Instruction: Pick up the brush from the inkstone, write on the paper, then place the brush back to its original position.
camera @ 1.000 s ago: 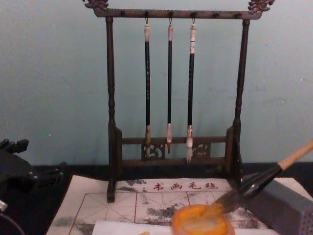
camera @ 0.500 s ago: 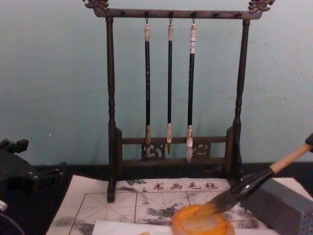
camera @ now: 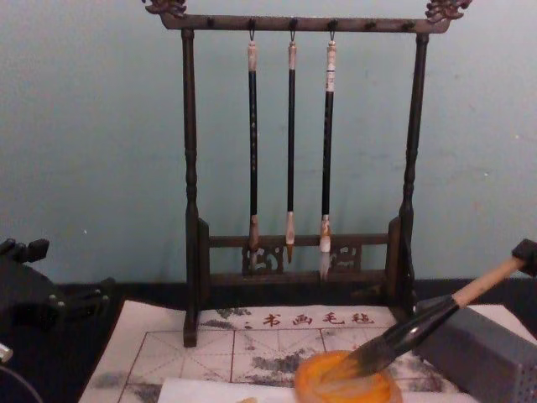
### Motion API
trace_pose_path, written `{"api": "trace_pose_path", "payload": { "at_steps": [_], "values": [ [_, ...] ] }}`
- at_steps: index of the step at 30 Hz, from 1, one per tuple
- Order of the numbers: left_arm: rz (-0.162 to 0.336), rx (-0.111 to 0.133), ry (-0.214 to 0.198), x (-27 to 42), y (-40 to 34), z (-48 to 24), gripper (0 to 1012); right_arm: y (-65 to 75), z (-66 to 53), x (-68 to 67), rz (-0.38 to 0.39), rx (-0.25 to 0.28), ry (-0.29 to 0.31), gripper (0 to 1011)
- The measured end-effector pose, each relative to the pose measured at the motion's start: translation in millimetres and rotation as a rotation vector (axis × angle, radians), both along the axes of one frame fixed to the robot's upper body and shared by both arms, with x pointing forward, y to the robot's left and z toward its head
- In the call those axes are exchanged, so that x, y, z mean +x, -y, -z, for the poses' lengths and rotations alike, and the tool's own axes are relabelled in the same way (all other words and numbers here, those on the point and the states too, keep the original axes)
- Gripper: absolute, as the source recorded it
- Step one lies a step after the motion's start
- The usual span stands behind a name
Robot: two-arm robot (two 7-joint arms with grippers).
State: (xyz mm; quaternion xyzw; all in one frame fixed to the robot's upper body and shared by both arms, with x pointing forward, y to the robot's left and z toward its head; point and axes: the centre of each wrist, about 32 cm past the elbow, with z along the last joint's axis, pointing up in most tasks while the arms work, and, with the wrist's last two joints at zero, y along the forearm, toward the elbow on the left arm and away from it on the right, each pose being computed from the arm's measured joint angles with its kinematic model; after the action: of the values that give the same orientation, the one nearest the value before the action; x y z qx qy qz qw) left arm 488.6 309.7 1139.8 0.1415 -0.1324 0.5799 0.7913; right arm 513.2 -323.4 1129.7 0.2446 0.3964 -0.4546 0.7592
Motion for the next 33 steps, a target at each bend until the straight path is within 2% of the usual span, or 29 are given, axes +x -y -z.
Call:
{"api": "trace_pose_path", "payload": {
  "at_steps": [33],
  "values": [
    [0.000,0.000,0.000,0.0,0.0,0.0,1001,-2.5,9.1,3.9,0.001,0.015,-0.069,184]
  ]
}}
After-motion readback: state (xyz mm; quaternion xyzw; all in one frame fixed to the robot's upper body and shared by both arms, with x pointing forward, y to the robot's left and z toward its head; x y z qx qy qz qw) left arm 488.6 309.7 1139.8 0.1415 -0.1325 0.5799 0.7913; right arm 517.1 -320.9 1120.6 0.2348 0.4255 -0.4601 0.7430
